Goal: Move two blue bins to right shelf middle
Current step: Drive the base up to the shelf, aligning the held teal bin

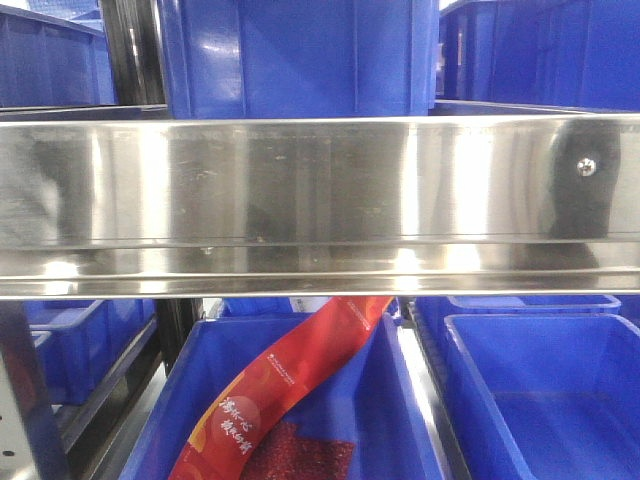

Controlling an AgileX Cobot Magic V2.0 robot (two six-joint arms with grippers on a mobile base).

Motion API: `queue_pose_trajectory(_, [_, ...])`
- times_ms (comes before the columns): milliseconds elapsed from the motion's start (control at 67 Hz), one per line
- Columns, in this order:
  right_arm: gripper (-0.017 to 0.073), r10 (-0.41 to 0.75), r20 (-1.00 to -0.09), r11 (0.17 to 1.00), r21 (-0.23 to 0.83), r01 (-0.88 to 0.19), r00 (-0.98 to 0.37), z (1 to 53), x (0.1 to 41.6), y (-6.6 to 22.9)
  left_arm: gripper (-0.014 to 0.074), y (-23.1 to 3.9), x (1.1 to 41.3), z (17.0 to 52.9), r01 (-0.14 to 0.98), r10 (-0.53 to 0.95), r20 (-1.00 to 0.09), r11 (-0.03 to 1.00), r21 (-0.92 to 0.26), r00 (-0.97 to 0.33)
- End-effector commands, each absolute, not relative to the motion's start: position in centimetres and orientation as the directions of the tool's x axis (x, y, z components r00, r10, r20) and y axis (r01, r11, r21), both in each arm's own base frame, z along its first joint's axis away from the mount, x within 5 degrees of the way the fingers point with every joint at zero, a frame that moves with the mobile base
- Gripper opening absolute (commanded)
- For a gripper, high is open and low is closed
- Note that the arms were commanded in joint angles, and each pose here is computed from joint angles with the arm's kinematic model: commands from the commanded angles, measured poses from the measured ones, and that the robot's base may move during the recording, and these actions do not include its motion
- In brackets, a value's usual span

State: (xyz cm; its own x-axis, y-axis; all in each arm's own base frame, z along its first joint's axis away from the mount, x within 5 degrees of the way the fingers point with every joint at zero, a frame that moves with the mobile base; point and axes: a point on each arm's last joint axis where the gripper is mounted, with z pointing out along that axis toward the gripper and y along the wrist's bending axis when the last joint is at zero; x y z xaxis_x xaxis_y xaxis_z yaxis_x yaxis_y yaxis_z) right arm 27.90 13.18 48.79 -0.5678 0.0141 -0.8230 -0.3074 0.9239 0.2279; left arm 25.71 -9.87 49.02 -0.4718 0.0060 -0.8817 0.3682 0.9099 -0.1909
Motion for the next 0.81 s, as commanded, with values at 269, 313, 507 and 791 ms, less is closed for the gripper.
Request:
queue_pose_trajectory(269, [-0.0162,0.048,-0.878,0.926,0.218,-0.309,-0.475,50.11,28.01,12.75,-0.0111,-9.93,24.48,51.0,0.413,-0.042,-0.923,0.886,-0.212,-0.383])
queue_pose_trajectory(313, [-0.0162,0.048,-0.878,0.926,0.218,-0.309,-0.475,50.11,28.01,12.75,-0.0111,-9.93,24.48,51.0,0.413,-0.042,-0.923,0.886,-0.212,-0.383])
queue_pose_trajectory(507, [-0.0162,0.048,-0.878,0.926,0.218,-0.309,-0.475,50.11,28.01,12.75,-0.0111,-9.93,24.48,51.0,0.413,-0.042,-0.923,0.886,-0.212,-0.383])
queue_pose_trajectory(791, [-0.0162,0.048,-0.878,0.926,0.218,-0.309,-0.475,50.11,28.01,12.75,-0.0111,-9.93,24.48,51.0,0.413,-0.042,-0.923,0.886,-0.212,-0.383])
